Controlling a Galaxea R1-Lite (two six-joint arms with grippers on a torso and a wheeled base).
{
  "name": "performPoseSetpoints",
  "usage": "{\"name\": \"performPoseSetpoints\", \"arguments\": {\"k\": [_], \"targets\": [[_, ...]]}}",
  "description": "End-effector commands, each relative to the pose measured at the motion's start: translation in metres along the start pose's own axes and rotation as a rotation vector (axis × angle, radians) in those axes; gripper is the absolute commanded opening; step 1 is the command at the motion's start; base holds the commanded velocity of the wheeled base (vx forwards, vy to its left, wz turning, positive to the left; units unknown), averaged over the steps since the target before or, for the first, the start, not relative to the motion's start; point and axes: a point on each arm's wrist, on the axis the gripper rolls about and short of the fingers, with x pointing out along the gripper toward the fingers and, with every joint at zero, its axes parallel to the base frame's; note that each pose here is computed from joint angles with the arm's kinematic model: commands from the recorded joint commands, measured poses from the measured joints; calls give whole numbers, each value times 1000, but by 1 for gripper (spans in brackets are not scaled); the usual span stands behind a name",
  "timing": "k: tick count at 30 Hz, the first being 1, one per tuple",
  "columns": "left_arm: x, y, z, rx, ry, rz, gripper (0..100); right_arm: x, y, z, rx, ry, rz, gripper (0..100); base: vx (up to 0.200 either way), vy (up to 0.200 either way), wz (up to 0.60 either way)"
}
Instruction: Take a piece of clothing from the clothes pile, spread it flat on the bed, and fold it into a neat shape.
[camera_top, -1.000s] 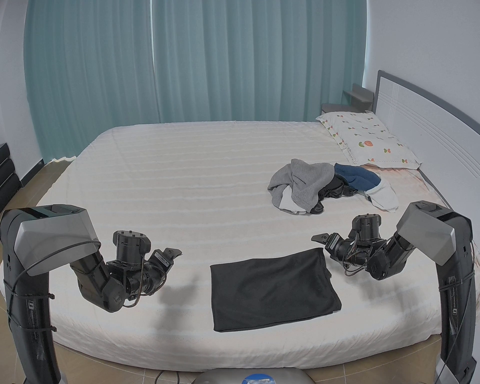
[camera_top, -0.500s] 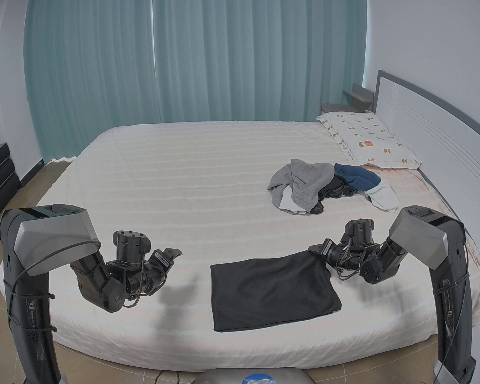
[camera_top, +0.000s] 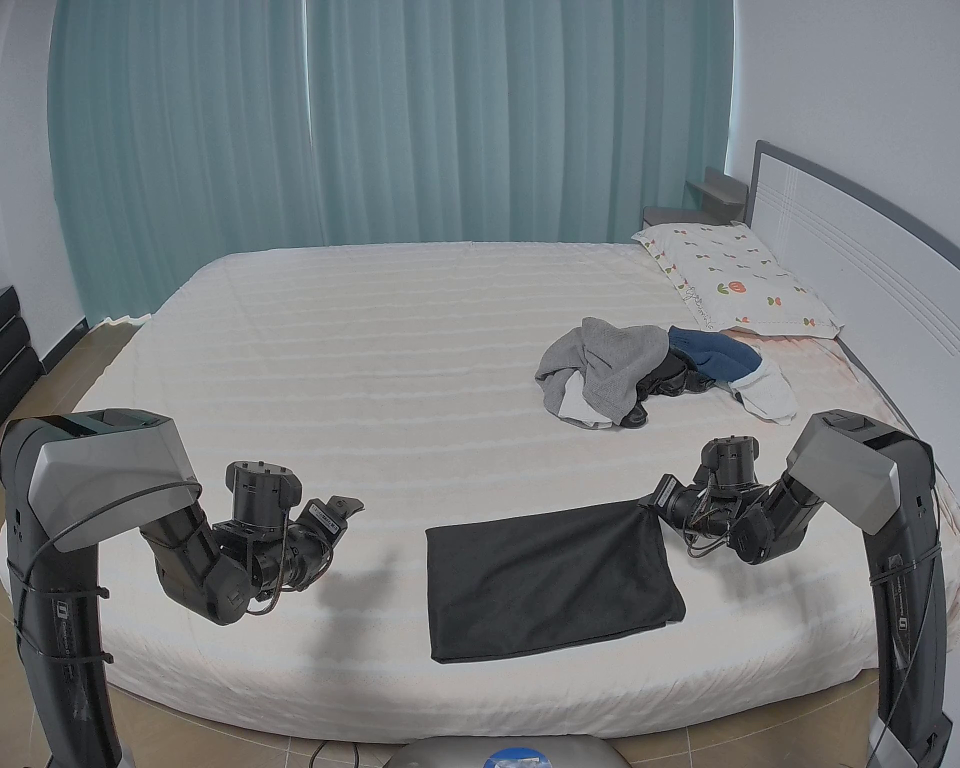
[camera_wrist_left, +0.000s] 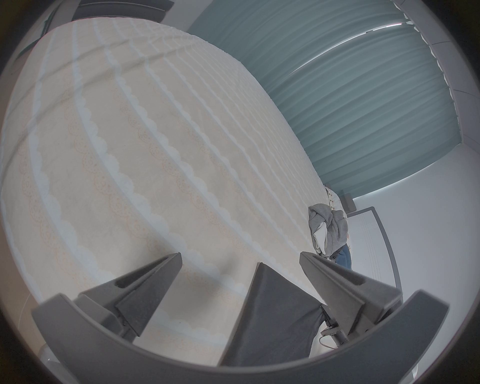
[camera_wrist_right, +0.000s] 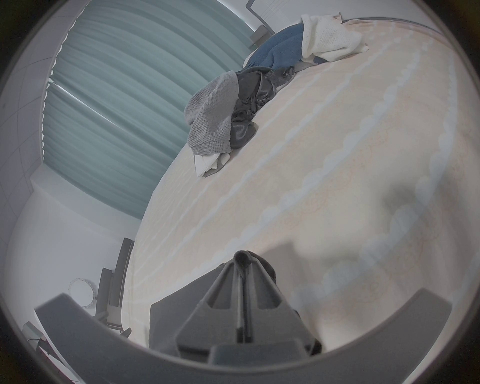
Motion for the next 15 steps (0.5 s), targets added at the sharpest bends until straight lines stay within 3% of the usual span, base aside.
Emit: {"name": "performPoseSetpoints", "arguments": {"k": [1, 9, 15], "targets": [[1, 0, -1, 1, 1, 0, 100, -3, 3, -1, -3, -2, 9, 100, 0, 0, 0], [1, -1, 1, -1, -2, -4, 100, -47, 38, 25, -11, -52, 46, 100, 0, 0, 0], [1, -1, 0, -1, -1, -2, 100, -96, 27, -1, 17, 54, -41, 100, 0, 0, 0]]}}
